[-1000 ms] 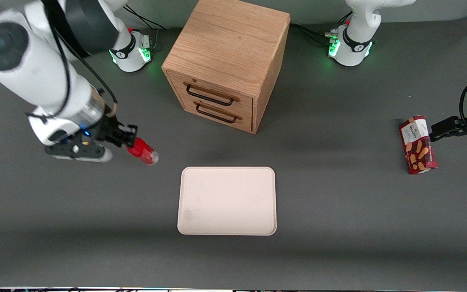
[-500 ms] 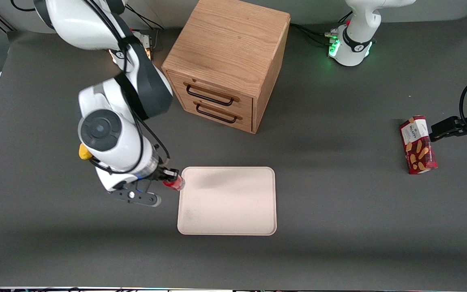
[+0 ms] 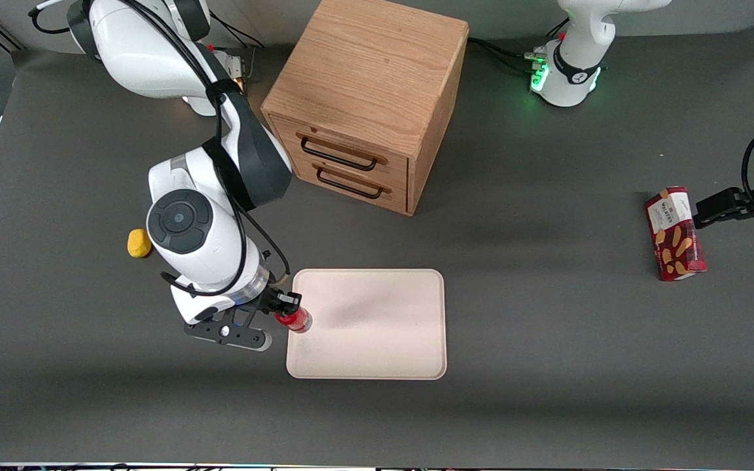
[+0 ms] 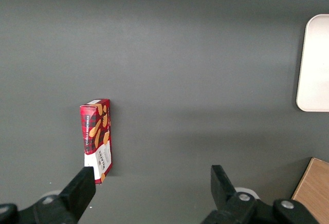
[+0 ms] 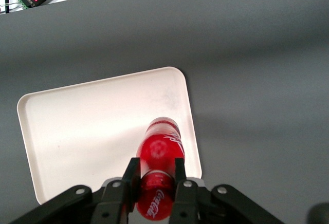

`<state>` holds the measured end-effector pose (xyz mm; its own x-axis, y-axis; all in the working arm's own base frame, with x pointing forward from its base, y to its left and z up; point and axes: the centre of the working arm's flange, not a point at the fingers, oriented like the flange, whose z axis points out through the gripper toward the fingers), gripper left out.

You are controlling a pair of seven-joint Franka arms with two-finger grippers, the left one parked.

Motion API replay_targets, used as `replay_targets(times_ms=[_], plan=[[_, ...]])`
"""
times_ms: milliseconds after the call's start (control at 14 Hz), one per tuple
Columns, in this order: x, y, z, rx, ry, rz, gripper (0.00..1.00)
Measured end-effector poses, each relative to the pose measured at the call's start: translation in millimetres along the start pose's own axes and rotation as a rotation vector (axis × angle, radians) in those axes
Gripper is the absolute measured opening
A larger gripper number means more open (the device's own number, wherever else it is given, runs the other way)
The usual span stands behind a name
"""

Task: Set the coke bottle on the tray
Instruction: 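Carry the held bottle with the right gripper over the white tray, then lower the bottle onto the tray corner and open the right gripper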

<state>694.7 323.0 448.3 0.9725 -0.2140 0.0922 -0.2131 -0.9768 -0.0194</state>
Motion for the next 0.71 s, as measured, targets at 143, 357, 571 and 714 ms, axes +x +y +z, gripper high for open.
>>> replay_targets(times_ms=[143, 357, 571, 714], plan=[[0.0, 0.5, 17.8, -0.012, -0.014, 0.001, 0.31], [1.8, 1.6, 49.8, -0.017, -0.016, 0.004, 0.31], [2.5, 3.2, 71.1, -0.012, -0.008, 0.007, 0.31], [1.9, 4.7, 83.8, -0.012, -0.007, 0.009, 0.31]])
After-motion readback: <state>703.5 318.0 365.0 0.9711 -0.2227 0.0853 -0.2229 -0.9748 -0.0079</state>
